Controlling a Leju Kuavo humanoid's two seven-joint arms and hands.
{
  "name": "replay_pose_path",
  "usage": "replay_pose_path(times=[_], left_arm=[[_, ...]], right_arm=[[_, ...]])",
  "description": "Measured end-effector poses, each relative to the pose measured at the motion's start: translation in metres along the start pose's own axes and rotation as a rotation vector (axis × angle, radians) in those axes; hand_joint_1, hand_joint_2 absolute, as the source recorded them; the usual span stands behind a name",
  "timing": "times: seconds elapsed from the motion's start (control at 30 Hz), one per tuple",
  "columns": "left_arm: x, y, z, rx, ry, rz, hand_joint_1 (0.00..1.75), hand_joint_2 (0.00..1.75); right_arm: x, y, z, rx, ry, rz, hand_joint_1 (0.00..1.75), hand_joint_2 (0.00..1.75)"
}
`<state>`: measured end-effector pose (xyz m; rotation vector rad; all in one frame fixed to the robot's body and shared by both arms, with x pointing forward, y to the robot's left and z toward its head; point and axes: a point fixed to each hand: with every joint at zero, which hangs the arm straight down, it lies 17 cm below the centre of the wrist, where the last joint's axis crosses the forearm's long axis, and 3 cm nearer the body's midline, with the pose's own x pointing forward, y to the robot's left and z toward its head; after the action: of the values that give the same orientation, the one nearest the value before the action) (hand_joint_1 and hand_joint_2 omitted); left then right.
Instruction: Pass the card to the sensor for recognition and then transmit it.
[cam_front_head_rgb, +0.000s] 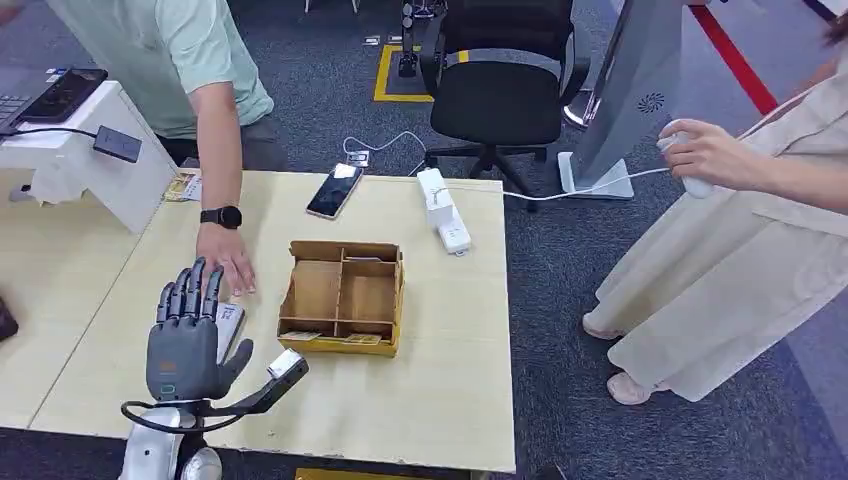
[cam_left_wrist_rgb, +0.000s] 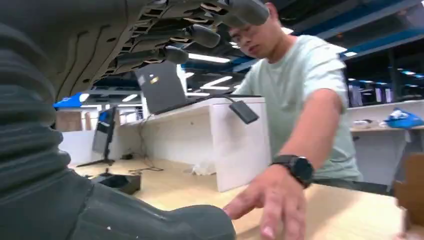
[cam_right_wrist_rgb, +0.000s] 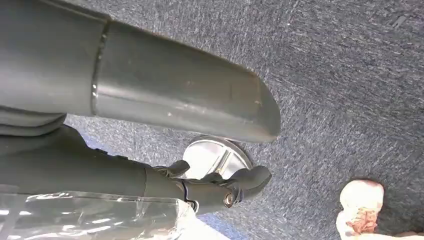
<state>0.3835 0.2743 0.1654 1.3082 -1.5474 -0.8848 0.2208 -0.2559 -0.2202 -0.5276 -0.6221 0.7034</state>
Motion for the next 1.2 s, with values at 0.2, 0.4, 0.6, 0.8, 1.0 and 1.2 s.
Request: replay_pose_path(times=[0.2, 0.4, 0.6, 0.8, 1.0, 1.2], left_arm=[[0.013, -0.017, 0.004, -0.044, -0.048, -0.004, 0.0, 1.75], [0.023, -0.043, 0.013, -0.124, -0.113, -0.024, 0.0, 1.75], [0.03, -0.06, 0.022, -0.184, -0.168, -0.044, 0.0, 1.75], [0.034, -0.071, 0.028, -0.228, -0.219, -0.07, 0.0, 1.75], [0.03, -0.085, 0.037, -0.297, -0.274, -0.107, 0.0, 1.75], [0.019, -0.088, 0.037, -0.321, -0.299, -0.14, 0.0, 1.75]], right_arm=[[0.0, 0.0, 0.0, -0.003, 0.001, -0.001, 0.0, 0.0], [0.002, 0.001, 0.0, -0.002, -0.001, -0.002, 0.0, 0.0], [0.003, 0.002, 0.0, 0.001, -0.003, -0.003, 0.0, 0.0], [0.005, 0.003, 0.0, 0.005, -0.006, -0.003, 0.0, 0.0], [0.011, 0.003, -0.001, 0.01, -0.017, 0.004, 0.0, 0.0], [0.013, 0.004, -0.002, 0.015, -0.024, 0.013, 0.0, 0.0]])
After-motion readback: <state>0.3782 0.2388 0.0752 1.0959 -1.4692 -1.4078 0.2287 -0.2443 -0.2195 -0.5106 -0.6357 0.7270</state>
